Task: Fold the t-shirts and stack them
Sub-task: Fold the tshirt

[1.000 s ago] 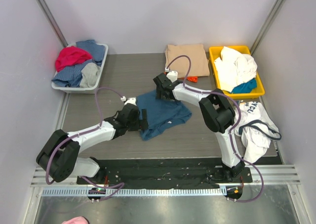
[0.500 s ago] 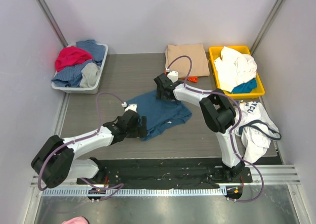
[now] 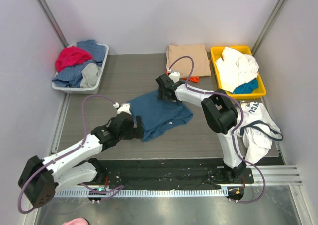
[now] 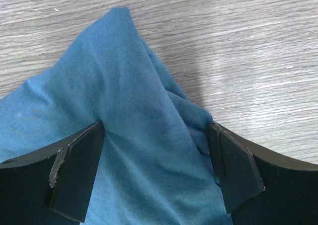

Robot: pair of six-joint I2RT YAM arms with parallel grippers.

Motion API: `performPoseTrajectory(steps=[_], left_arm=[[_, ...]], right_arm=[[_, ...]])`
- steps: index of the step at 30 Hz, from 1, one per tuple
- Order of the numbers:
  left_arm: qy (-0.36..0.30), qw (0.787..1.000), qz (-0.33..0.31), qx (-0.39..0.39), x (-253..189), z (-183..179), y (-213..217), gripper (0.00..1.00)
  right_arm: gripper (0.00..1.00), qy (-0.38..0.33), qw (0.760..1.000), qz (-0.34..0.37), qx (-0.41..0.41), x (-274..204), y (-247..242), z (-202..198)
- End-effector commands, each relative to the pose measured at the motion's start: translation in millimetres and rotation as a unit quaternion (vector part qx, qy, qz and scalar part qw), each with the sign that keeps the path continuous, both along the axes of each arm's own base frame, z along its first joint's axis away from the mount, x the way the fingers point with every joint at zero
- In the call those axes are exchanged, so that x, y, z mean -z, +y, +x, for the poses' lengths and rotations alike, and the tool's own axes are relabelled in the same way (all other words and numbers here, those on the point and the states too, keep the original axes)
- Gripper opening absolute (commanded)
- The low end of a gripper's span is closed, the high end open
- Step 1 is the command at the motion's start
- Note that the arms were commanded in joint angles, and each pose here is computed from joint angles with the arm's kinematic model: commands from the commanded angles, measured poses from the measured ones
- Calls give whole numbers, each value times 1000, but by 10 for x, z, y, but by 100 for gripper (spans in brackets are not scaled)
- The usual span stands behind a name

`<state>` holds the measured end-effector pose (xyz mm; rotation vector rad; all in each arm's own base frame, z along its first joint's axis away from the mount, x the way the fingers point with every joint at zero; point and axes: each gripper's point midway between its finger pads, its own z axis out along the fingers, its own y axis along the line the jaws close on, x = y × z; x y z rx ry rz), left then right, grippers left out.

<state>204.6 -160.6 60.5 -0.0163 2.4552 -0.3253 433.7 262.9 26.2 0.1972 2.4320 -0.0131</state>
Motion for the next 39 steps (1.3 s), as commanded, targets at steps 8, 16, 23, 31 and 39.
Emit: performPoseTrajectory(steps=[8,16,23,31,39], left_arm=[[-97,994,-33,-34,-597,396,-111,100],[-75,997,-32,-12,-502,544,-362,100],[-100,995,-16,-27,-609,487,-156,100],[-103,994,-22,-41,-570,394,-42,100],[-105,994,-16,-26,-574,528,-181,100]], right_arm=[[91,51,997,-60,11,178,-389,-233],[91,67,996,-5,54,323,-300,-314],[91,80,988,39,129,501,-320,-477],[91,49,980,86,174,340,-342,-649],[92,-41,988,89,119,-680,-413,-456]])
